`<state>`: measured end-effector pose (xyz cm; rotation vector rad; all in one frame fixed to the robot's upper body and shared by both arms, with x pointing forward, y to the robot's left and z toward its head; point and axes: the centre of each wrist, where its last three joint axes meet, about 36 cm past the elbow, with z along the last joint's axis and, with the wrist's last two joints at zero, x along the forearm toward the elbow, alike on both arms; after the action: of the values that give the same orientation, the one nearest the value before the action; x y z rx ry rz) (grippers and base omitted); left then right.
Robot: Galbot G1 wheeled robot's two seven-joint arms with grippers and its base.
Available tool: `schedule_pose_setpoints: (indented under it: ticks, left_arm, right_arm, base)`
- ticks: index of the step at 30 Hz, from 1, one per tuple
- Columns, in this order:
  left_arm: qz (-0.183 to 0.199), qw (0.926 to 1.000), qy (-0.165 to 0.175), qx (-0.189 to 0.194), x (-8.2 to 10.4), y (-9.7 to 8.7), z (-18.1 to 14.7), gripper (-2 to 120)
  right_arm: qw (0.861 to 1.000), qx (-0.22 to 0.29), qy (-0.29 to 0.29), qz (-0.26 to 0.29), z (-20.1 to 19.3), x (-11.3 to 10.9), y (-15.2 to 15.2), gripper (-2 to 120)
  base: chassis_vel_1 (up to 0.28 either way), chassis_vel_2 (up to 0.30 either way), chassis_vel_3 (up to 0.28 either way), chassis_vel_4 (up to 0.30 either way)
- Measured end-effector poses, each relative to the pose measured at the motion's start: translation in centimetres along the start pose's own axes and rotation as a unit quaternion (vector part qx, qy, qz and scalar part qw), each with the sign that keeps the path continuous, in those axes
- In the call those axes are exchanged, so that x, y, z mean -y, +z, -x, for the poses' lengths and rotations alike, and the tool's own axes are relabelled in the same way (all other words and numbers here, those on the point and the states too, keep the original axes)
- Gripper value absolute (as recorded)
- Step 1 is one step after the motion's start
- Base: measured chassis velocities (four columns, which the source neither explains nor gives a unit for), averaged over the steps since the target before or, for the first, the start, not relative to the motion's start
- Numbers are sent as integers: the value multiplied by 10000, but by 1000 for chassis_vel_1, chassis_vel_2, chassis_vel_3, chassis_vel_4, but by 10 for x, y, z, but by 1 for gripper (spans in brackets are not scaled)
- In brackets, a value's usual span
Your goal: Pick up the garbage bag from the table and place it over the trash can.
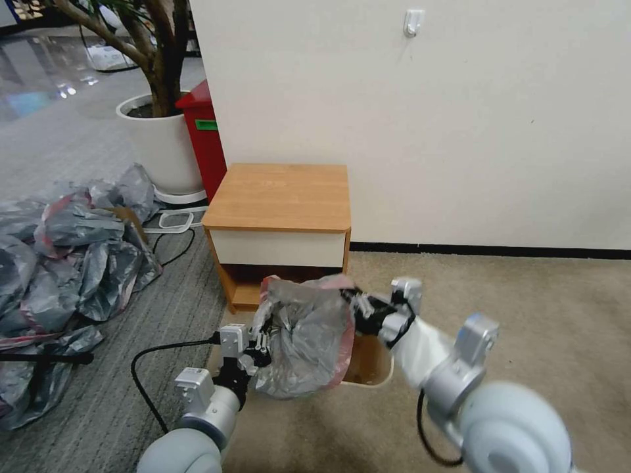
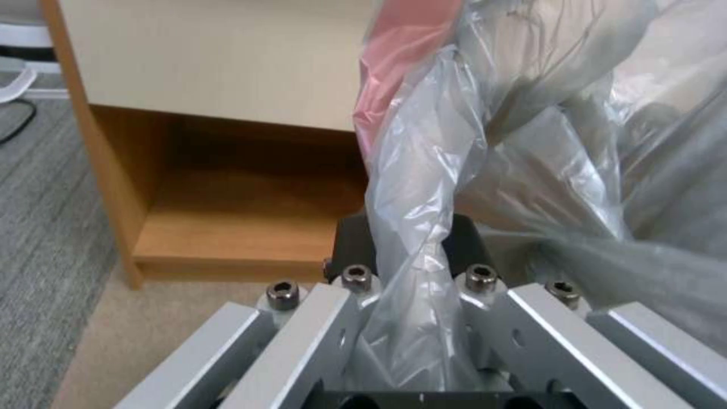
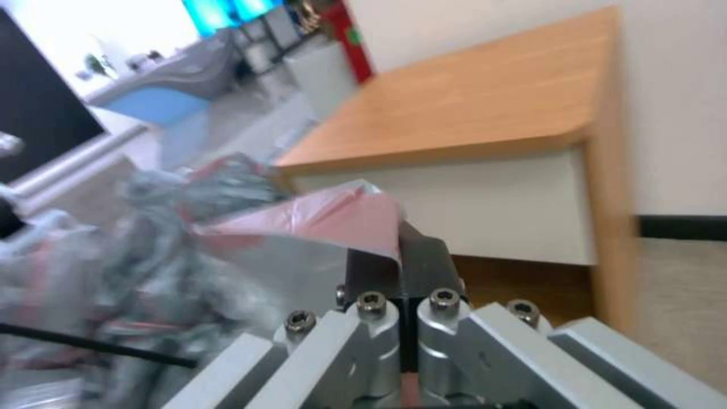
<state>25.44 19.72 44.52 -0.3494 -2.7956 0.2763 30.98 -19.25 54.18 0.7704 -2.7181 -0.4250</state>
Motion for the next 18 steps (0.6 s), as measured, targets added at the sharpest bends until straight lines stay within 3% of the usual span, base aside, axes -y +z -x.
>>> schedule_pose_setpoints:
  ticks: [10, 18]
  left_arm:
    - [31, 9997, 228, 61, 3, -3, -5, 7]
    - [-71, 9995, 286, 126, 0, -6, -6, 7]
  right_arm:
    - [9954, -776, 516, -239, 27, 38, -17, 0]
    - [9922, -981, 714, -286, 27, 52, -22, 0]
  base:
    - [0, 0, 0, 0]
    - [0, 0, 0, 0]
